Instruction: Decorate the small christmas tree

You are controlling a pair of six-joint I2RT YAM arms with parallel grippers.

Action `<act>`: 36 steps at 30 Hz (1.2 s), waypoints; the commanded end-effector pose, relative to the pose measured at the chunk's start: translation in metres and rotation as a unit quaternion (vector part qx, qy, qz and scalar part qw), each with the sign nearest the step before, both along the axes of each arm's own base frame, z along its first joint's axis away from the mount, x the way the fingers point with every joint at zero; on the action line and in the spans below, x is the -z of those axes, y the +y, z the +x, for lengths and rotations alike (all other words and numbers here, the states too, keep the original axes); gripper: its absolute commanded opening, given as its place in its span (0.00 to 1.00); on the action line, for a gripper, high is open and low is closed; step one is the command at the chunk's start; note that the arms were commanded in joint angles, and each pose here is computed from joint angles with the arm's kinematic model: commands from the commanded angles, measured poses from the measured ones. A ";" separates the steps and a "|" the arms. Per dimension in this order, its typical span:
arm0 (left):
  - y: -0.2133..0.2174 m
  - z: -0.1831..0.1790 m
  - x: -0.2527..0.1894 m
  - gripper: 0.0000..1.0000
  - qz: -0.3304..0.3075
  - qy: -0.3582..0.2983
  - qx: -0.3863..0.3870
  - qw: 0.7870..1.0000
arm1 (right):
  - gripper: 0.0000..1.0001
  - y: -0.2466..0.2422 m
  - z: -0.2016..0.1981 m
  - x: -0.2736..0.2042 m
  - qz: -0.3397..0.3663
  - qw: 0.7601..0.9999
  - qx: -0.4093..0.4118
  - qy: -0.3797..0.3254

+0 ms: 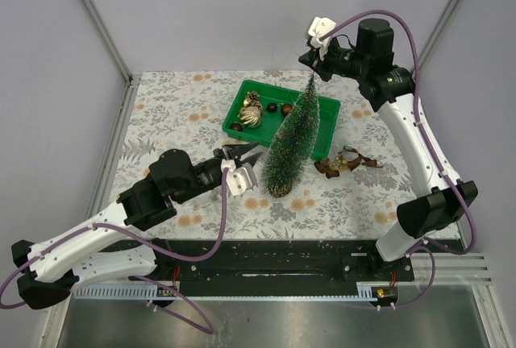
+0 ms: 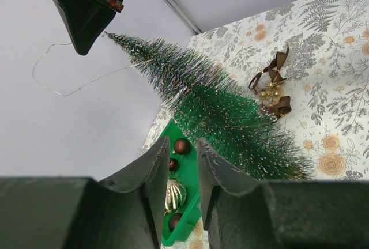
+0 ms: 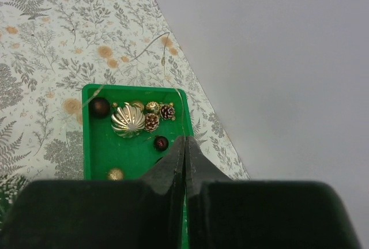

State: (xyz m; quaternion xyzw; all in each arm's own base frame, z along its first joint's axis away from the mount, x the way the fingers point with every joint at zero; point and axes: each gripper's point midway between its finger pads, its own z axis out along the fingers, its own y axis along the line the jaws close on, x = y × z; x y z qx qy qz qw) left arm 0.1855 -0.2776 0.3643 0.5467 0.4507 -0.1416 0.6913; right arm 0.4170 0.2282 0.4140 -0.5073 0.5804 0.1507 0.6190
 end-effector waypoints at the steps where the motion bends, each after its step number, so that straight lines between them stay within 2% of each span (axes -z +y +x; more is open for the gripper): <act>1: 0.002 -0.004 -0.020 0.29 -0.033 -0.013 0.008 0.999 | 0.00 -0.003 0.018 -0.016 0.045 0.999 0.001 -0.024; 15: -0.001 -0.004 -0.020 0.28 -0.034 -0.011 0.014 0.999 | 0.00 -0.023 0.040 0.025 0.074 0.997 0.026 0.018; 18: 0.000 -0.005 -0.021 0.28 -0.035 -0.011 0.014 0.999 | 0.00 -0.033 0.039 0.045 0.086 0.994 0.043 0.056; 21: 0.001 -0.006 -0.022 0.28 -0.034 -0.009 0.014 0.999 | 0.00 -0.047 0.041 0.078 0.097 0.984 0.100 0.116; 24: 0.003 -0.007 -0.024 0.28 -0.036 -0.010 0.013 0.999 | 0.00 -0.061 0.037 0.123 0.106 0.958 0.172 0.205; 29: 0.003 -0.009 -0.026 0.28 -0.040 -0.008 0.019 0.999 | 0.00 -0.088 0.008 0.183 0.142 0.886 0.299 0.324; 32: 0.004 -0.011 -0.027 0.28 -0.042 -0.007 0.023 0.999 | 0.00 -0.094 -0.024 0.206 0.164 0.849 0.339 0.372; 36: 0.005 -0.012 -0.027 0.28 -0.044 -0.007 0.022 0.999 | 0.00 -0.095 -0.066 0.207 0.174 0.841 0.345 0.379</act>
